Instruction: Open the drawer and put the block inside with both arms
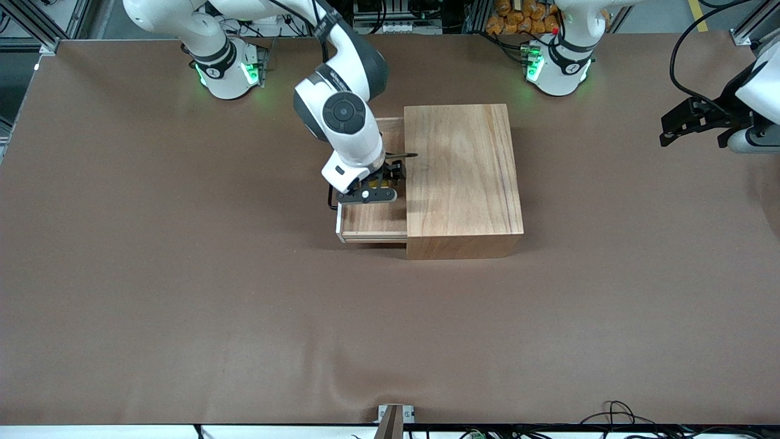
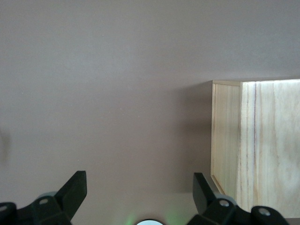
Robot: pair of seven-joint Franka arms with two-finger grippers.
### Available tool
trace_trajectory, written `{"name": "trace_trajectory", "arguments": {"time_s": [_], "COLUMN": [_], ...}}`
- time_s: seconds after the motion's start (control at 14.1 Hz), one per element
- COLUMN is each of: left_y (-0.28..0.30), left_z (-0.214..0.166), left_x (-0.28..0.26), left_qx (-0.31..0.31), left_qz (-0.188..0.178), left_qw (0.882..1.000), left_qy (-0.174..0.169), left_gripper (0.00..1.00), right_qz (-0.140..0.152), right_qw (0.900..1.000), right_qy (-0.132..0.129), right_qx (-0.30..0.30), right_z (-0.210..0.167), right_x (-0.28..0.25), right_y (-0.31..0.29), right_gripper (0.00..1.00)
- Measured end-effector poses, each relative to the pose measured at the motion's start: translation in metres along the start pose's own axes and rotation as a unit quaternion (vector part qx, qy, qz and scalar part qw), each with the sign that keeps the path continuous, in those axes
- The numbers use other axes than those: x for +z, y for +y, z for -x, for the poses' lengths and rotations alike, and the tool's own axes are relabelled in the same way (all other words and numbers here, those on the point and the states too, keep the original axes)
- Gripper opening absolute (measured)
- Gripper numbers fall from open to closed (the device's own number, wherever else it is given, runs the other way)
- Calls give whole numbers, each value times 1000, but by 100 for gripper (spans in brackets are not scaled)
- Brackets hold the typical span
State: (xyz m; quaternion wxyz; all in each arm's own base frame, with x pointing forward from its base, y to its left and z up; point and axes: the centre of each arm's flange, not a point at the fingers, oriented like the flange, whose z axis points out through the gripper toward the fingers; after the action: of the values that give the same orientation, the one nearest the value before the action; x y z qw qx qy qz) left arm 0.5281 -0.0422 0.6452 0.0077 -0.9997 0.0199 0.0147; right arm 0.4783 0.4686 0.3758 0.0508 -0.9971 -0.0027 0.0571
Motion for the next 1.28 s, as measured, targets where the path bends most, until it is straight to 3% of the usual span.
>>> {"name": "trace_trajectory", "arguments": {"time_s": [0.35, 0.85, 1.28], "left_y": [0, -1, 0], "left_z": [0, 1, 4], "left_x": [0, 1, 1], "left_qx": [0, -1, 0], "left_qz": [0, 0, -1], "left_qw": [1000, 1000, 1000], "left_qy": [-1, -2, -6], "left_gripper": [100, 100, 100], "right_qz": [2, -17, -37], "right_qw": [999, 1000, 999], "right_qy": [-24, -19, -3], "right_qx": [29, 12, 39], "right_z": [-15, -89, -88], "right_x": [-103, -159, -207], "right_y": [43, 202, 330], "right_gripper": [100, 100, 100]}}
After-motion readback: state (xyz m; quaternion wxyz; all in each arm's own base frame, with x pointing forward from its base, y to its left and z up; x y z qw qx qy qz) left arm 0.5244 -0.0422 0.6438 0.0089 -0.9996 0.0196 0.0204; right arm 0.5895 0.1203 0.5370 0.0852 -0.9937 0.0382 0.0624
